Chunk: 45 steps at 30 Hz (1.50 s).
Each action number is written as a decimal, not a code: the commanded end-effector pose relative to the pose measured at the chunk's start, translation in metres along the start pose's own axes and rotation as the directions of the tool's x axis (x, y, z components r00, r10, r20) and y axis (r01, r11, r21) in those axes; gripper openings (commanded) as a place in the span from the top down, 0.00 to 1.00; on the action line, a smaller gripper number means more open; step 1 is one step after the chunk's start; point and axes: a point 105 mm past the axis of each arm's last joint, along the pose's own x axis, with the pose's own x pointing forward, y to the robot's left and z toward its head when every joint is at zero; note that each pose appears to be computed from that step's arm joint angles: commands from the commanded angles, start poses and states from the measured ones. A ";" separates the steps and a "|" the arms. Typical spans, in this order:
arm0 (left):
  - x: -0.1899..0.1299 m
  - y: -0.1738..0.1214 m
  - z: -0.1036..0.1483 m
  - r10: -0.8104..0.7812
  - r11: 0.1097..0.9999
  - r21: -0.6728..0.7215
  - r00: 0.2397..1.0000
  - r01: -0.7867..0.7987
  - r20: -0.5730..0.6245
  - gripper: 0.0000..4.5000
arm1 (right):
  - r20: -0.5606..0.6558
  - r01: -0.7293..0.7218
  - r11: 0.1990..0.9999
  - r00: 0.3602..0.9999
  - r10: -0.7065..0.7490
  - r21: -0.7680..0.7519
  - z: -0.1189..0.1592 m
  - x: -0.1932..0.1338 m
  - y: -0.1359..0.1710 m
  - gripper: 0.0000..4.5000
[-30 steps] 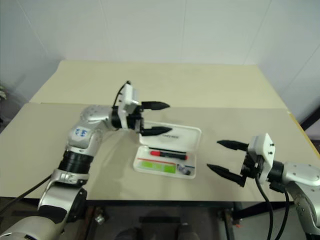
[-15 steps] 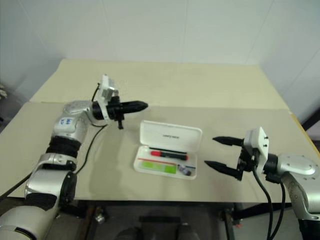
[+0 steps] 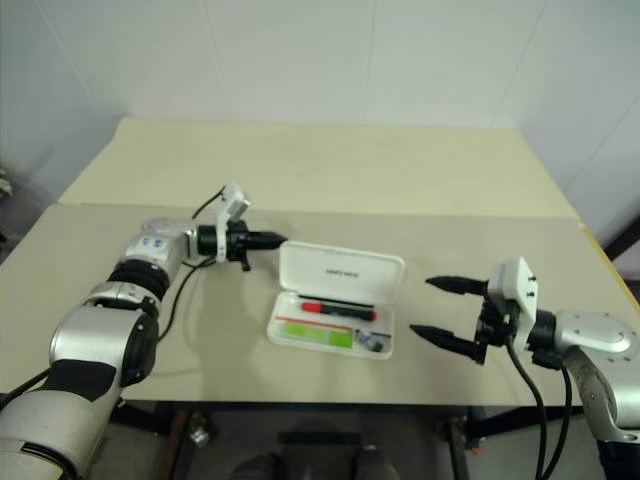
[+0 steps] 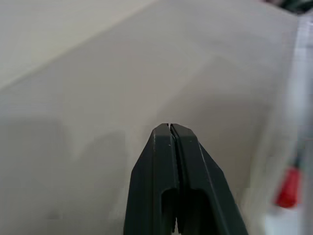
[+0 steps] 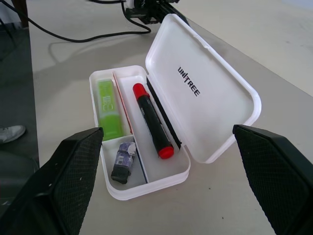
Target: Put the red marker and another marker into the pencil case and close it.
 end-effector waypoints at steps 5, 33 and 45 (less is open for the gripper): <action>-0.009 -0.027 0.024 -0.262 0.961 0.099 0.965 0.259 0.016 1.00 | 0.132 -0.004 1.000 0.991 0.003 0.011 0.021 -0.017 -0.010 0.00; 0.002 -0.091 -0.031 -0.518 0.727 0.199 0.715 0.657 -0.470 1.00 | 0.240 -0.113 0.994 0.964 0.112 -0.009 0.041 -0.036 -0.019 0.00; 0.008 -0.085 -0.061 -0.460 0.688 0.202 0.634 0.697 -0.622 1.00 | 0.201 -0.098 0.995 0.975 0.098 -0.009 0.034 -0.031 -0.020 0.00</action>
